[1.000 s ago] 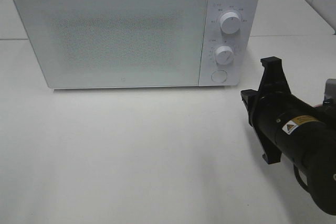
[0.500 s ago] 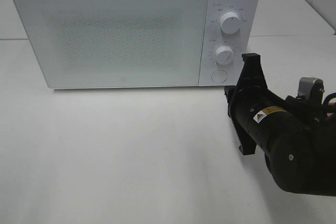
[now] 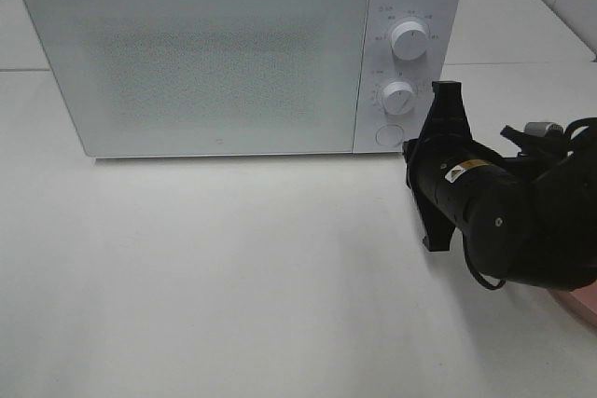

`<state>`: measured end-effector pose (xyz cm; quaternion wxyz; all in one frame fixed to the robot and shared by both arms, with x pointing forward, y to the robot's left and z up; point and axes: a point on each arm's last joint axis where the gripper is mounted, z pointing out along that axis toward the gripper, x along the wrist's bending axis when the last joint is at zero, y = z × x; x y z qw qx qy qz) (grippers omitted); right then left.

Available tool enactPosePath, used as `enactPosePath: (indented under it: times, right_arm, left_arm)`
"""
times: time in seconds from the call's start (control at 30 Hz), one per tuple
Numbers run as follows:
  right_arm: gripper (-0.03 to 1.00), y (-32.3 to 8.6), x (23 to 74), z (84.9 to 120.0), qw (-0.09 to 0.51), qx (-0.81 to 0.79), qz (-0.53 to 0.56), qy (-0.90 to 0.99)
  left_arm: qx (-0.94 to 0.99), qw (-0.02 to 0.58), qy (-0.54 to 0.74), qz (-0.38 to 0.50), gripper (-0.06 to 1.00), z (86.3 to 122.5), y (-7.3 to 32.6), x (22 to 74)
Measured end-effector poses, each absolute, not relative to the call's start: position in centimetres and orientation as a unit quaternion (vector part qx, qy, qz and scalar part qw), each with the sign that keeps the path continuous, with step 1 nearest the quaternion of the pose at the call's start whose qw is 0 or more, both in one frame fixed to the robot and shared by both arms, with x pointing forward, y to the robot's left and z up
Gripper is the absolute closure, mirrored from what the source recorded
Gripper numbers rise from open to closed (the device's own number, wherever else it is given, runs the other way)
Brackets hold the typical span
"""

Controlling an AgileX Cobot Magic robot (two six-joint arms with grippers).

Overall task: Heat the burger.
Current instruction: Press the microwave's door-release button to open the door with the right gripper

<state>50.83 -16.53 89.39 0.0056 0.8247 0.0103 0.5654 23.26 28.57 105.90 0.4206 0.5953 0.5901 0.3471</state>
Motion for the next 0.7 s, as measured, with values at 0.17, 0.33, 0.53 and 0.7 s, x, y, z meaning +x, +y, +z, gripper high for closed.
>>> enactPosePath:
  times: [0.17,0.33,0.53,0.7]
  right_arm:
    - [0.95,-16.7,51.1,89.2,0.028,0.826,0.562,0.017]
    - [0.95,-16.3,51.9,88.5,0.032,0.828,0.559,0.016]
    - [0.95,-15.6,52.7,88.2,0.026,0.826,0.563,0.016]
    - [0.95,-15.0,53.6,87.6,0.022,0.826,0.563,0.01]
  left_arm:
    - [0.595,0.421,0.59,0.347,-0.05,105.9,28.6,23.3]
    - [0.595,0.42,0.59,0.347,-0.05,105.9,28.6,23.3]
    - [0.595,0.42,0.59,0.347,-0.05,105.9,28.6,23.3]
    - [0.595,0.42,0.59,0.347,-0.05,105.9,28.6,23.3]
